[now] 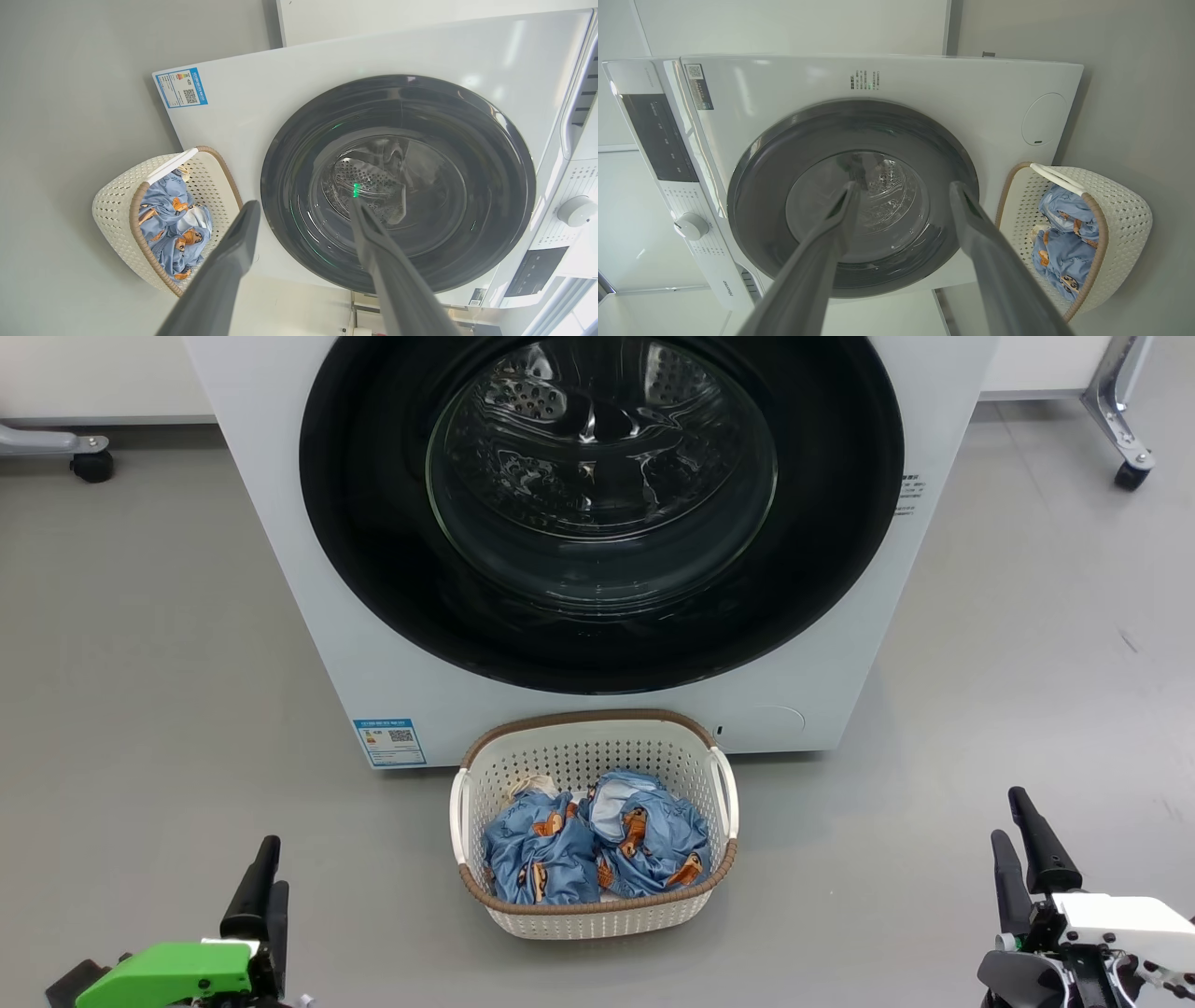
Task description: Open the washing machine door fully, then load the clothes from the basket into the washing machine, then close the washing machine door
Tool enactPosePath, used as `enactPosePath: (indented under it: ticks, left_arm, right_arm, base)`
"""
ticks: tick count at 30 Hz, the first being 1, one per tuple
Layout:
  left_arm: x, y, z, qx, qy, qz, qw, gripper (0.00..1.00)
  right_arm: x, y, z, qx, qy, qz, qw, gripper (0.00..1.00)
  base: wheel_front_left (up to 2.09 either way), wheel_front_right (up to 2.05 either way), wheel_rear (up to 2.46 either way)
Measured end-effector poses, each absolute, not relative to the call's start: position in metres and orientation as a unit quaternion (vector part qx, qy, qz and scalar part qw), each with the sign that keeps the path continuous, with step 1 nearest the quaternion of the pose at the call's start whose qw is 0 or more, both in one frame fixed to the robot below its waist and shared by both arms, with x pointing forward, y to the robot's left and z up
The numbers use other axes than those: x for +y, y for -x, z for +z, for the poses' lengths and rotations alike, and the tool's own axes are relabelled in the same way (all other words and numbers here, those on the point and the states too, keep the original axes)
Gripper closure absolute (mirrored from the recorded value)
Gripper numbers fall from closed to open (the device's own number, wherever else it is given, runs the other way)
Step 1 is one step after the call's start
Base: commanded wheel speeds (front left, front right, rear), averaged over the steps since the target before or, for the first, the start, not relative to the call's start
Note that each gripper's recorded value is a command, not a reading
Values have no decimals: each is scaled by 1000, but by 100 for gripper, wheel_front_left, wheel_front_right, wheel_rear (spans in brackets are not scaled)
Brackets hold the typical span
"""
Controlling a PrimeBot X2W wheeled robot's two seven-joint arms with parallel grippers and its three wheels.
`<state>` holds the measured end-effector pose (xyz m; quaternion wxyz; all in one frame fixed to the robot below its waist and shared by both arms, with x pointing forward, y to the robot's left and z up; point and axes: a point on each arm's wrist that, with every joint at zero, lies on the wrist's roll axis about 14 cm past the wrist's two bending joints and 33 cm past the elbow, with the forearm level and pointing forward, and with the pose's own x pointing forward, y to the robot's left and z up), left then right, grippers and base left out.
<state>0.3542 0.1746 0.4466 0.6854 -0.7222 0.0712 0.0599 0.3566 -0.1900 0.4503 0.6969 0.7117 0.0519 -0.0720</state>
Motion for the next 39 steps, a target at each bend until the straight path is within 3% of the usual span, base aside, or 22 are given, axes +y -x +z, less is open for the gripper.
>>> enactPosePath:
  ticks: [13, 28, 39]
  left_arm:
    - [177, -355, 455, 65, 662, 48, 745, 0]
    - [184, -353, 459, 62, 551, 35, 832, 0]
    - [186, -347, 458, 65, 465, 28, 883, 0]
  right_arm:
    - [-181, -361, 466, 55, -634, -34, 770, 0]
    - [-168, -366, 483, 59, -445, 37, 893, 0]
    - [-141, -364, 486, 63, -351, 82, 931, 0]
  base:
    - [0, 0, 0]
    - [0, 0, 0]
    - [0, 0, 0]
